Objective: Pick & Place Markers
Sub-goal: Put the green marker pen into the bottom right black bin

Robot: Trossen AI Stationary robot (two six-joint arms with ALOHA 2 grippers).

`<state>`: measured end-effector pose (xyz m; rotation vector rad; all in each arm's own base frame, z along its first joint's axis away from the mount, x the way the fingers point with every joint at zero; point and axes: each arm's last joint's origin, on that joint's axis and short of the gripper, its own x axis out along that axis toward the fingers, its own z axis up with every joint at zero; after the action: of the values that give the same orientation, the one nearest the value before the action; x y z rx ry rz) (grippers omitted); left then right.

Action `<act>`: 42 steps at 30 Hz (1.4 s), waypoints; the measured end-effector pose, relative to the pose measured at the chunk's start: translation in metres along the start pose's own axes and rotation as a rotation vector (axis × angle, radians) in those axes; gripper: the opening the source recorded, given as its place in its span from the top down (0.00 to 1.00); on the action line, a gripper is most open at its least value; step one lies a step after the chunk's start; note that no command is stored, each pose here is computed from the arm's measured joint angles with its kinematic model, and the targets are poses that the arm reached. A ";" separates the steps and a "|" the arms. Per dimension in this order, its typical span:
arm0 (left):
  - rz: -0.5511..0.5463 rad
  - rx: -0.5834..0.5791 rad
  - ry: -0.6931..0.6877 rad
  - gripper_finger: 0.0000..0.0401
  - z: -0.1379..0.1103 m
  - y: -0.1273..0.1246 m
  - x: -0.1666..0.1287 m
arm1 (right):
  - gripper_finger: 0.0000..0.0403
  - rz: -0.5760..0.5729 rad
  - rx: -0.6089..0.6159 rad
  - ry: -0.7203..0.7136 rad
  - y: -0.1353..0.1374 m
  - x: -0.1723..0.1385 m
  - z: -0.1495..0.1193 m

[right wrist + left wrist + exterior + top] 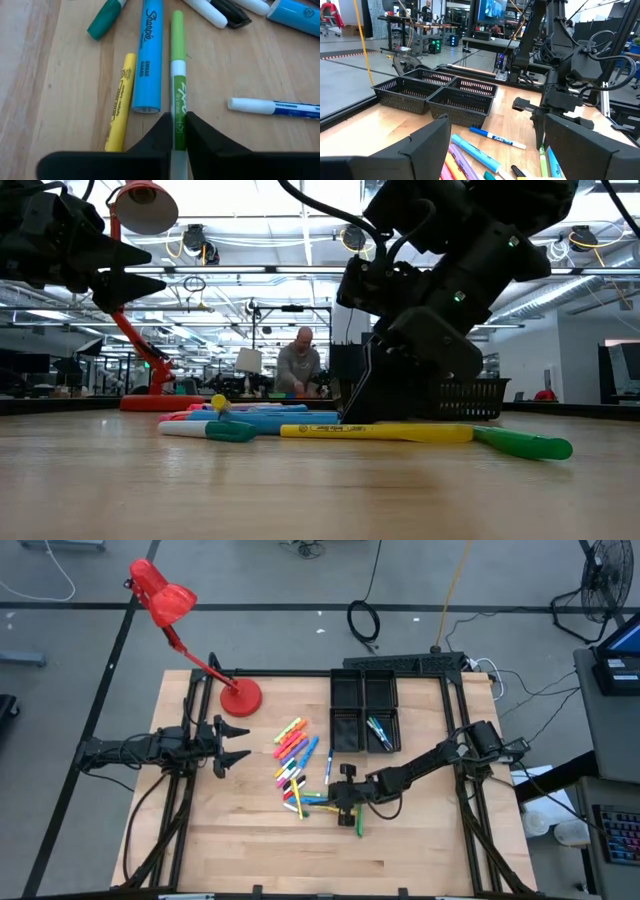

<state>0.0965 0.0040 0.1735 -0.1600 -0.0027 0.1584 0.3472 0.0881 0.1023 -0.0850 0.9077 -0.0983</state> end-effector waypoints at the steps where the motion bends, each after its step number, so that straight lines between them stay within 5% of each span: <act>1: 0.000 0.000 0.000 0.19 0.000 0.000 0.000 | 0.96 -0.002 -0.001 0.001 0.000 0.000 0.000; 15: 0.000 0.000 0.000 0.19 0.000 0.000 0.000 | 0.96 -0.007 0.002 -0.017 -0.005 -0.018 0.007; 26: 0.000 0.000 -0.001 0.19 0.000 0.000 0.000 | 0.96 -0.050 0.073 -0.164 0.007 -0.051 0.024; 33: 0.000 0.000 0.000 0.19 0.000 0.000 0.000 | 0.96 -0.207 0.211 -0.221 0.004 -0.083 0.028; 42: 0.000 0.000 0.000 0.19 0.000 0.000 0.000 | 0.96 -0.548 0.391 -0.205 -0.024 -0.120 0.013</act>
<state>0.0965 0.0040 0.1735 -0.1600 -0.0031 0.1587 0.2827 0.0793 0.2073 0.0230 0.6279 -0.7602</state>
